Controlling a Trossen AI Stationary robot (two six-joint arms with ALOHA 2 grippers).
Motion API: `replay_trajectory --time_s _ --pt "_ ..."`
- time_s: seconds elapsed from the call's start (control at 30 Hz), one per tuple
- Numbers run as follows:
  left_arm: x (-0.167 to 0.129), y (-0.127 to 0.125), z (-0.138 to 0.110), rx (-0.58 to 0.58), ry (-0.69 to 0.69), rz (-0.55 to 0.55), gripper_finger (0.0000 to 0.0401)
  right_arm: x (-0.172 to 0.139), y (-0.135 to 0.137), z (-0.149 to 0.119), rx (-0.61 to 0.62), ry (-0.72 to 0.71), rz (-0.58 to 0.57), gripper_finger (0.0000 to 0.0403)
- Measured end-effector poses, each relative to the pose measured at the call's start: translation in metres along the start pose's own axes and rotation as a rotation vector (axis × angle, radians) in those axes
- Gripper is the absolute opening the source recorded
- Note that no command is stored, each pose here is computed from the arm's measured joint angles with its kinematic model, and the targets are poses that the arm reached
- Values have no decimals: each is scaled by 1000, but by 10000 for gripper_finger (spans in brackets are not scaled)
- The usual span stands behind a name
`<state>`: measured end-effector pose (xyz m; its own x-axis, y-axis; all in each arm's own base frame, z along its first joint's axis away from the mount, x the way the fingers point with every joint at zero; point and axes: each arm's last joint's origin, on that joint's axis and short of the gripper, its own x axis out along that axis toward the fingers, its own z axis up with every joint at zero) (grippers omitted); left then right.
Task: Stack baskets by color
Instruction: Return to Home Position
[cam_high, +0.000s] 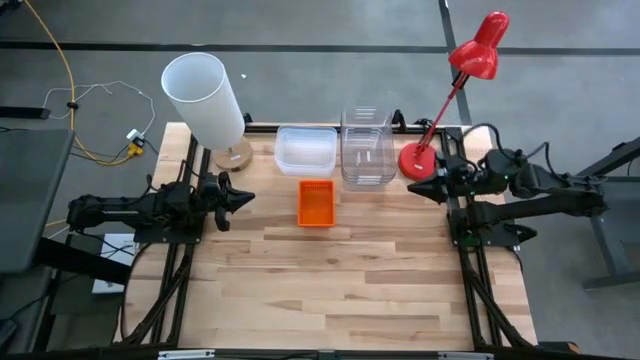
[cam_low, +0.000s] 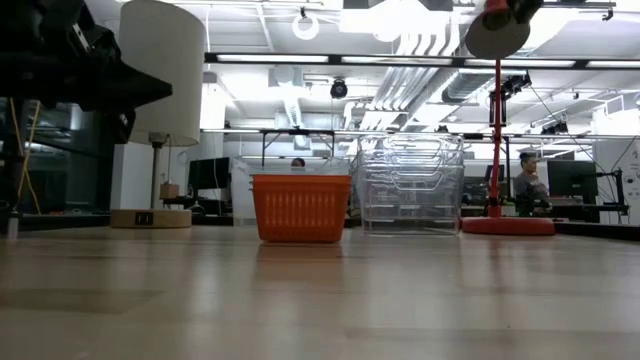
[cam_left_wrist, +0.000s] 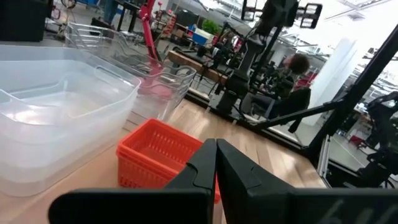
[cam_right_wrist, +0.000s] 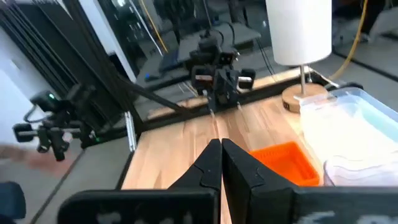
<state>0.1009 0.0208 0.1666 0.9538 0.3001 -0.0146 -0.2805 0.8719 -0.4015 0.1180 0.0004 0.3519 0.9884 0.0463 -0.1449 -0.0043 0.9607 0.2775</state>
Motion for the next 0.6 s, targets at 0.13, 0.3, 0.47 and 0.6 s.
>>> replay_trajectory --time_s 0.13,0.3,0.47,0.6 --pt "0 0 0 0 0 0 1 1 -11 -39 72 -91 38 0" --pt "0 0 0 0 0 0 1 -1 -24 -85 133 -208 85 0" --pt "0 0 0 0 0 0 0 -11 -30 -109 125 -290 106 0" --pt "0 0 0 0 0 0 1 -17 -34 -123 141 -350 109 0"
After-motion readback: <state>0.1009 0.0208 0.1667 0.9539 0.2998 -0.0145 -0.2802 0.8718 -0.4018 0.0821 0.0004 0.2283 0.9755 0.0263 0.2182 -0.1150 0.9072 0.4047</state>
